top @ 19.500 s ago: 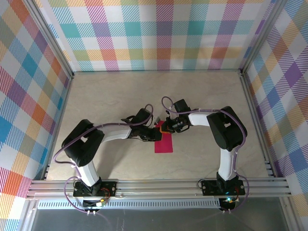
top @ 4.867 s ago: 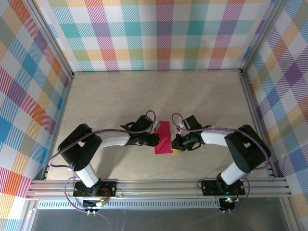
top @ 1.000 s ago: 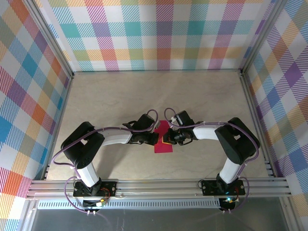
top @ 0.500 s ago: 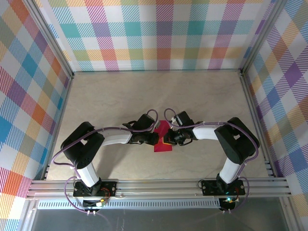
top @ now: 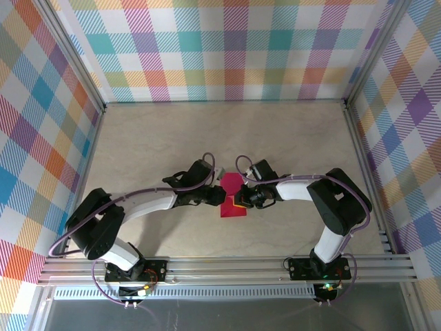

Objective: Fold a paper plane with a square sheet of paper (fold left side to right side)

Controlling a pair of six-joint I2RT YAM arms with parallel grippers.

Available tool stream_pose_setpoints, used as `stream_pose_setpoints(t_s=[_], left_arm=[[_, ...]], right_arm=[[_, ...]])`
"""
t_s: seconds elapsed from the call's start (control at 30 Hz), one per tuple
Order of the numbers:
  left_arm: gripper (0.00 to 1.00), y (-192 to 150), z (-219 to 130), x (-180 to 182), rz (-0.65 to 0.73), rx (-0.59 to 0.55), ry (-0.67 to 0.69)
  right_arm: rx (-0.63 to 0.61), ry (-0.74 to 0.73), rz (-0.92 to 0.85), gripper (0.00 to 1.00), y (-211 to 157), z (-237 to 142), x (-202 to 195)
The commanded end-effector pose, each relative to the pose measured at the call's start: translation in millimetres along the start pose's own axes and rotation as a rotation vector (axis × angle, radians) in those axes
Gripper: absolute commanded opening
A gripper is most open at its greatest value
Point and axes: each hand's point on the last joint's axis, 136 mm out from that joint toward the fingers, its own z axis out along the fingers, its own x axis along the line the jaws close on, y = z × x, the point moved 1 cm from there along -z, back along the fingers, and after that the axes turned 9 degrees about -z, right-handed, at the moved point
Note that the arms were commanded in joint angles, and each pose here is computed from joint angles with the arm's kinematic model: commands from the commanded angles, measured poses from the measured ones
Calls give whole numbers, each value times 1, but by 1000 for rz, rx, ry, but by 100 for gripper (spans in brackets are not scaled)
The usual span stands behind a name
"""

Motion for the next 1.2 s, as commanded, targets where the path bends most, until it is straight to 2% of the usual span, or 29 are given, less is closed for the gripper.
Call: stream_pose_setpoints(t_s=[0.0,0.17,0.3,0.6,0.97,1.17], left_arm=[[12,-16,-5,-18,-77,62,-126],[7,-24,5,-39,-88,111,-215],[4,-27,19,-33,-92,149,-168],[2,-35,40,-18,-107,186,-114],[1,-43,44,6,-116,190,-5],[1,-45,44,8,-113,197,3]], right_arm=[[50,-69,59,0,-21,2,-19],[53,-69,59,0,-21,3,-19],[63,-79,57,0,-23,3,-20],[73,-94,58,0,-25,2,-23],[84,-110,56,0,-26,1,-24],[88,-117,54,0,-26,1,-25]])
